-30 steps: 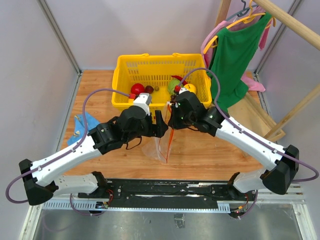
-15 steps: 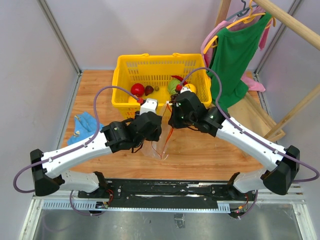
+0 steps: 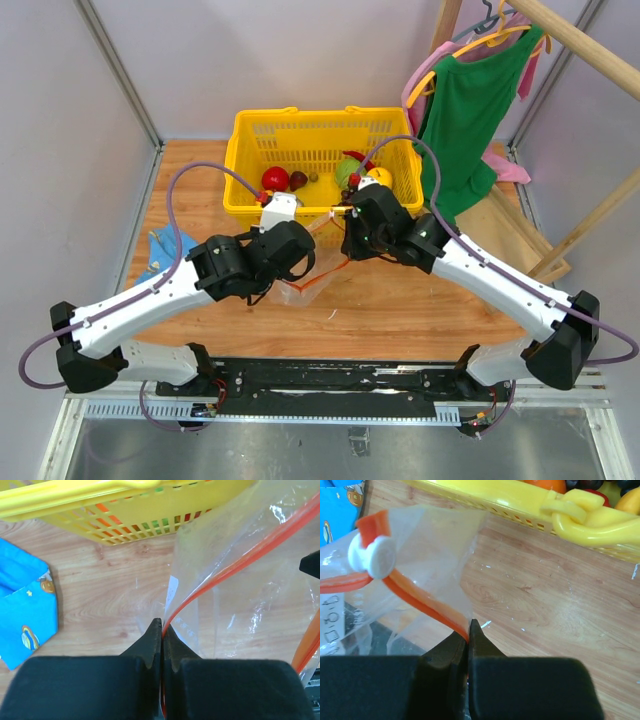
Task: Place the food in the zip-top bag and seal the zipper
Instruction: Open the zipper of the food storage bag.
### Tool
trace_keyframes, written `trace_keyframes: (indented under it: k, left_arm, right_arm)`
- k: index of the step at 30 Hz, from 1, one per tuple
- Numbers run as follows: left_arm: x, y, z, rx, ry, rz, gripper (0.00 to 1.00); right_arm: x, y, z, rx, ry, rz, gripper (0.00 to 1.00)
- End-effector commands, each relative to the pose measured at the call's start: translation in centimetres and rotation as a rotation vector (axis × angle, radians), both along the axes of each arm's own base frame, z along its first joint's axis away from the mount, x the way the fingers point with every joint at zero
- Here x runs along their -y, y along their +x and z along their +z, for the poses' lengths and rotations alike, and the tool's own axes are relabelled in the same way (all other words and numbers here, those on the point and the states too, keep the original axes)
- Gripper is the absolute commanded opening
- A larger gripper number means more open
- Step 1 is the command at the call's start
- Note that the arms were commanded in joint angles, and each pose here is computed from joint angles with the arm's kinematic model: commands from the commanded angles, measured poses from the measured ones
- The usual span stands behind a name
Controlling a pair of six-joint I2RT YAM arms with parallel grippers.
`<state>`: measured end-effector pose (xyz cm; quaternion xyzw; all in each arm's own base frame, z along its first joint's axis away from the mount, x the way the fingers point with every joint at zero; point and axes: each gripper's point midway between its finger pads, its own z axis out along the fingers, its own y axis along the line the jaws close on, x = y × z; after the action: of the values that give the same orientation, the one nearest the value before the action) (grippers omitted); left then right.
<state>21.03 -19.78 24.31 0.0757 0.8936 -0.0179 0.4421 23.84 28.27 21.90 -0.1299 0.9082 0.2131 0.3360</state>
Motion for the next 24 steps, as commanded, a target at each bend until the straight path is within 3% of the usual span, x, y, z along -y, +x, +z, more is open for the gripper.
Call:
trace_keyframes:
  k: [1,5,17,24]
  left_arm:
    - [-2.8,-0.8,2.1,0.009,0.017,0.071,0.00]
    - [-3.3,-1.6,1.6,-0.040,0.035,0.067,0.00]
    - [-1.7,-1.5,-1.7,-0.116,0.039,0.033,0.00]
    - [-1.1,-0.9,-1.6,-0.117,0.031,0.018,0.00]
  right_arm:
    - [0.5,0.2,-0.1,0.023,-0.061,0.040,0.01]
    - [-0.6,0.1,0.3,0.033,-0.053,0.124,0.05]
    - [-2.7,-0.3,6.8,0.163,0.009,0.394,0.55]
    - [0.5,3.8,9.5,0.248,-0.039,0.314,0.67]
